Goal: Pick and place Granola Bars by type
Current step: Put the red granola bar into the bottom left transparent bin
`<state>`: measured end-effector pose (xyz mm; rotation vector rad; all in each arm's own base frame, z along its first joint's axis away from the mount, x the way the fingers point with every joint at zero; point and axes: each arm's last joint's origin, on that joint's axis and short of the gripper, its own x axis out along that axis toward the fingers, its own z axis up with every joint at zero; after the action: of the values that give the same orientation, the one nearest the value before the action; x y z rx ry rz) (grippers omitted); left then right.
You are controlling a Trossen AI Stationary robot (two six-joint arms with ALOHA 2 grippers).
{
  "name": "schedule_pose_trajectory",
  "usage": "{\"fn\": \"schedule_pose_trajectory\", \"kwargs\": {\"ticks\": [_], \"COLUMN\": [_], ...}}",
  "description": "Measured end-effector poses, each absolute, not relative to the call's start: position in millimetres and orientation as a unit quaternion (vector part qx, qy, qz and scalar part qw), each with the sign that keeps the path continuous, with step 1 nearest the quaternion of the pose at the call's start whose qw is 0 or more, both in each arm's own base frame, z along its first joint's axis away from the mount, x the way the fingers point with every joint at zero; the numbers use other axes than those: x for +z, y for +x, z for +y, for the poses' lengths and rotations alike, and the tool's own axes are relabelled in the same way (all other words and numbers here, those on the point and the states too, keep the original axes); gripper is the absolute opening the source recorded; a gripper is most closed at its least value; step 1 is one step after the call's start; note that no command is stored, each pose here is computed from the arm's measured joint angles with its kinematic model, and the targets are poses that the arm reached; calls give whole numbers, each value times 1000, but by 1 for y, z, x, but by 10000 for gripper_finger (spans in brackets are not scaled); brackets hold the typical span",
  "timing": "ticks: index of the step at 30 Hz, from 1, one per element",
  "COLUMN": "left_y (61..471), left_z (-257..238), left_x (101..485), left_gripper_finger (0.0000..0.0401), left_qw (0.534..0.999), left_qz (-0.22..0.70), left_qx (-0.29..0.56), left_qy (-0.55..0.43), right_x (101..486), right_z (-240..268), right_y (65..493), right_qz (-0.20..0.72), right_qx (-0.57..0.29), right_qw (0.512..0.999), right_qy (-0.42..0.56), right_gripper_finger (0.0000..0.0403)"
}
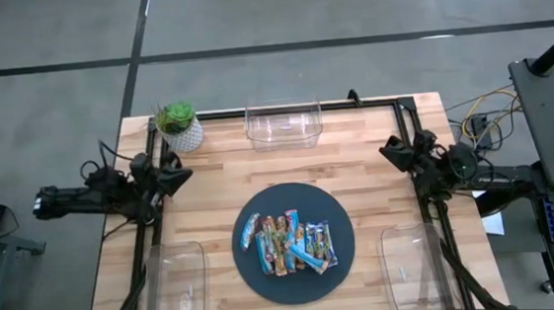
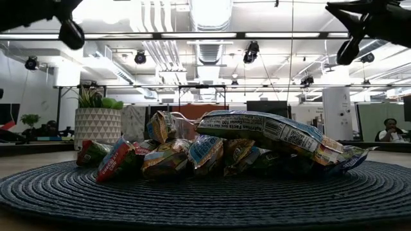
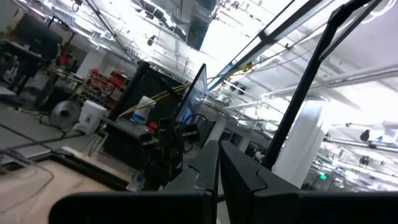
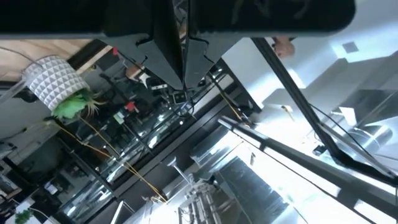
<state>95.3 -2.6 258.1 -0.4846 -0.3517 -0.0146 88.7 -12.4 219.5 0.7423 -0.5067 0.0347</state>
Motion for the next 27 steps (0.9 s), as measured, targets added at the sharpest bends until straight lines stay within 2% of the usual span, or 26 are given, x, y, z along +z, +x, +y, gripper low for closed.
{"fn": "schedule_pose_trajectory", "kwargs": {"ticks": [7, 15, 27], "left_y": [111, 125, 133], "left_z": [-4, -5, -5], "left_x": [296, 346, 394], "left_gripper_finger": [0, 0, 0], "left_qw": [974, 987, 992], "left_qz": [-99, -53, -67], "left_qx": [10, 20, 22], "left_qy": [-202, -149, -106], "right_x": [253, 303, 379], "right_z": [-13, -15, -16], "right_y": [91, 108, 134], "right_qz": [-243, -160, -83], "right_qx": [6, -32, -21], "right_qw": [916, 950, 979], "right_qy": [320, 266, 187], "right_gripper_finger": [9, 9, 9]}}
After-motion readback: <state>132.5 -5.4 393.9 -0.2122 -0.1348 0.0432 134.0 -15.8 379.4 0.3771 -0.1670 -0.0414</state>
